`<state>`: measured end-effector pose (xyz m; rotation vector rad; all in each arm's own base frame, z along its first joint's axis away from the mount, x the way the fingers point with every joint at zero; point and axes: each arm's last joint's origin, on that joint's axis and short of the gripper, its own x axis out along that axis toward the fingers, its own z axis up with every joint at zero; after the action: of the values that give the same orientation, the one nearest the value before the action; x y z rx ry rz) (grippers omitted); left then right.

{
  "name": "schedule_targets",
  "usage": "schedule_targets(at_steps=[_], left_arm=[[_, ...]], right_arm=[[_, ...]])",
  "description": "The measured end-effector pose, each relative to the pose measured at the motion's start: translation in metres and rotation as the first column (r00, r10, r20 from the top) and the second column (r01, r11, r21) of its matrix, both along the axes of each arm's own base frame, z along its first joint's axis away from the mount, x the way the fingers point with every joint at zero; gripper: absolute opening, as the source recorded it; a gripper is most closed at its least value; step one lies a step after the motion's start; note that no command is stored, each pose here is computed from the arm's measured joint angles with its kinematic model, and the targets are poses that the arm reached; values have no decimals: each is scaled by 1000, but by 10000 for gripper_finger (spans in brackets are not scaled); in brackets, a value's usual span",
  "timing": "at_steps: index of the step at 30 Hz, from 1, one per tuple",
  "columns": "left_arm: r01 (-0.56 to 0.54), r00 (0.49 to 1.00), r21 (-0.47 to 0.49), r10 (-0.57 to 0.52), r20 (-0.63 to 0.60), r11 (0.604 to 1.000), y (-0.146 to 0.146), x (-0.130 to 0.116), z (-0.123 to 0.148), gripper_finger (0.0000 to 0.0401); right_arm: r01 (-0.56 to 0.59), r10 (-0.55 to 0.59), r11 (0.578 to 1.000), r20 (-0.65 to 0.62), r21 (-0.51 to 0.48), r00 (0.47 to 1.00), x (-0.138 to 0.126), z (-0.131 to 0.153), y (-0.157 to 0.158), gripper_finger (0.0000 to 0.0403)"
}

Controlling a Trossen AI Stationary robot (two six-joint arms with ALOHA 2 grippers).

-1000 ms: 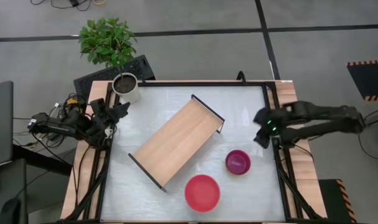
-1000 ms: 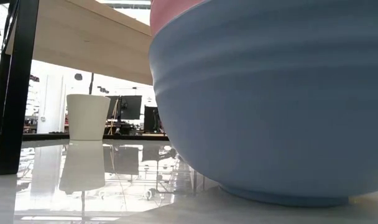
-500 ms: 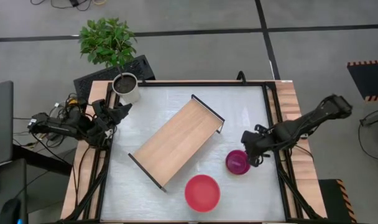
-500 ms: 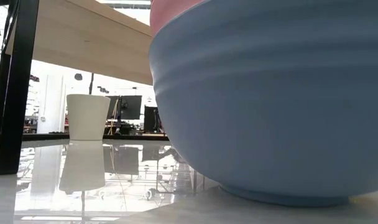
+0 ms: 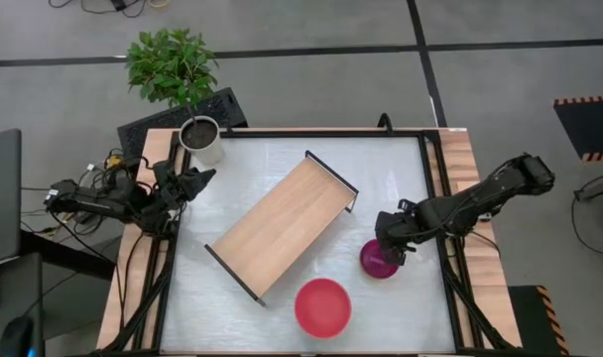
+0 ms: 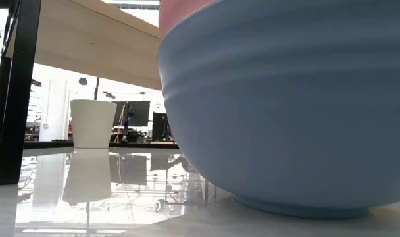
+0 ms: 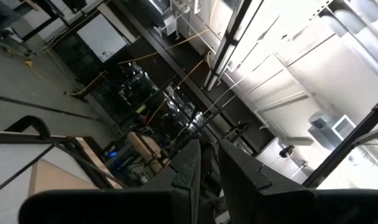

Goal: Place and stack bowls onto a shelf
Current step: Put the violet bowl onto the shelf

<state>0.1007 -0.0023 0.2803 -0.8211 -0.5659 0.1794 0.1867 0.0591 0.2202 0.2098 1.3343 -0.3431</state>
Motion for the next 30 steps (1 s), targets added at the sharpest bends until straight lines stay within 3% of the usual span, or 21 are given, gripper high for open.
schedule_targets(at_steps=[6,13,20,30], left_arm=[[0,1000,2,0,-6,1000,0,0,-1,43],[5,1000,5,-5,-7,1000,0,0,-1,43],[9,1000,7,-9,-6,1000,0,0,0,43],[3,1000,18,-3,-12,1000,0,0,-1,43]], right_arm=[[8,-10,998,44,59,999,2,6,-8,194],[12,-20,991,53,134,998,3,-9,-9,194],[27,-32,989,34,143,999,1,-15,-10,191],[13,-18,992,35,123,999,1,-15,-10,119]])
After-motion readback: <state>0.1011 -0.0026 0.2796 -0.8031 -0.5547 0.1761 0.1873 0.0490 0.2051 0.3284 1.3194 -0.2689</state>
